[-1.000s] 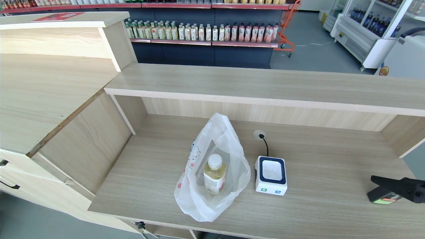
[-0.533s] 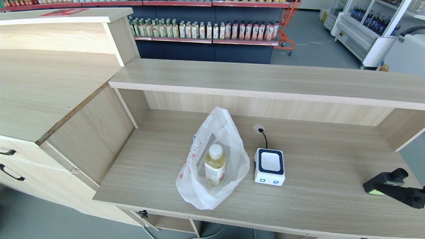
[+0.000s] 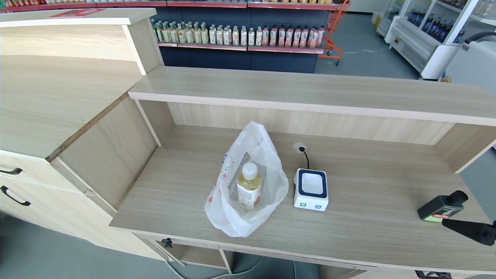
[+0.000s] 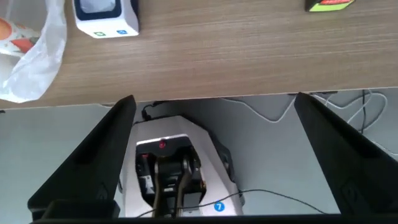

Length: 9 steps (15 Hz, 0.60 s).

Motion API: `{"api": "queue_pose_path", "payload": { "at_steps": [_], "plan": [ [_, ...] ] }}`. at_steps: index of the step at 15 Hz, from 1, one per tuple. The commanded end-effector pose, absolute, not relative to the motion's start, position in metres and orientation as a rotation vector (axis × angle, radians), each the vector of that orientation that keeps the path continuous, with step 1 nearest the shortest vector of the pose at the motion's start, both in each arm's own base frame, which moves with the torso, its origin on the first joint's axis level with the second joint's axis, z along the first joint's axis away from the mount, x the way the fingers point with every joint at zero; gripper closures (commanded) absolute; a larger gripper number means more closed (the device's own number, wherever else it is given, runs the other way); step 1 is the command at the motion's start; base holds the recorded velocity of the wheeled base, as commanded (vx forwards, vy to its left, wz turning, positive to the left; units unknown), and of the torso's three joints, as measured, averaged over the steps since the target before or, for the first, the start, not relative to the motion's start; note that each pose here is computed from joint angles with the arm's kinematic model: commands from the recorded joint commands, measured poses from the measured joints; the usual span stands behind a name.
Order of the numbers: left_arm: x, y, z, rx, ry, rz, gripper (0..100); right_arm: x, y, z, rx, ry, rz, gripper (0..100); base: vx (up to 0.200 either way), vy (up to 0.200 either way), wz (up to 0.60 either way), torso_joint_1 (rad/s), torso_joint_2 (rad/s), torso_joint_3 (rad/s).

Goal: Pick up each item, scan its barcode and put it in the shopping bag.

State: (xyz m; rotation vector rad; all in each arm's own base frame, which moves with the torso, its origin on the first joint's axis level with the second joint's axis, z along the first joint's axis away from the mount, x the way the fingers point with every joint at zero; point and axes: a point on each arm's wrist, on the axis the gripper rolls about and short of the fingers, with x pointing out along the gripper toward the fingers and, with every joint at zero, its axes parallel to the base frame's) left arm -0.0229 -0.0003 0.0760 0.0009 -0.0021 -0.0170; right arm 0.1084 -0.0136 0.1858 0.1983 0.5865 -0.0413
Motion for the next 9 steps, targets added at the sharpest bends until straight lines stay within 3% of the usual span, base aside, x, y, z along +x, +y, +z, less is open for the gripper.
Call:
{"api": "queue_pose_path", "payload": {
  "at_steps": [1, 9],
  "plan": [
    [-0.023, 0.000, 0.076, 0.002, -0.002, -0.017, 0, 0.114, -0.023, 0.176, 0.152, 0.668, -0.155, 0, 0.000, -0.200, 0.00, 0.002, 0.01, 0.002],
    [-0.023, 0.000, 0.076, -0.002, -0.002, -0.015, 0, 0.125, -0.028, 0.169, 0.061, 0.743, -0.200, 0, 0.000, -0.200, 0.00, 0.004, 0.00, 0.001]
  ]
}}
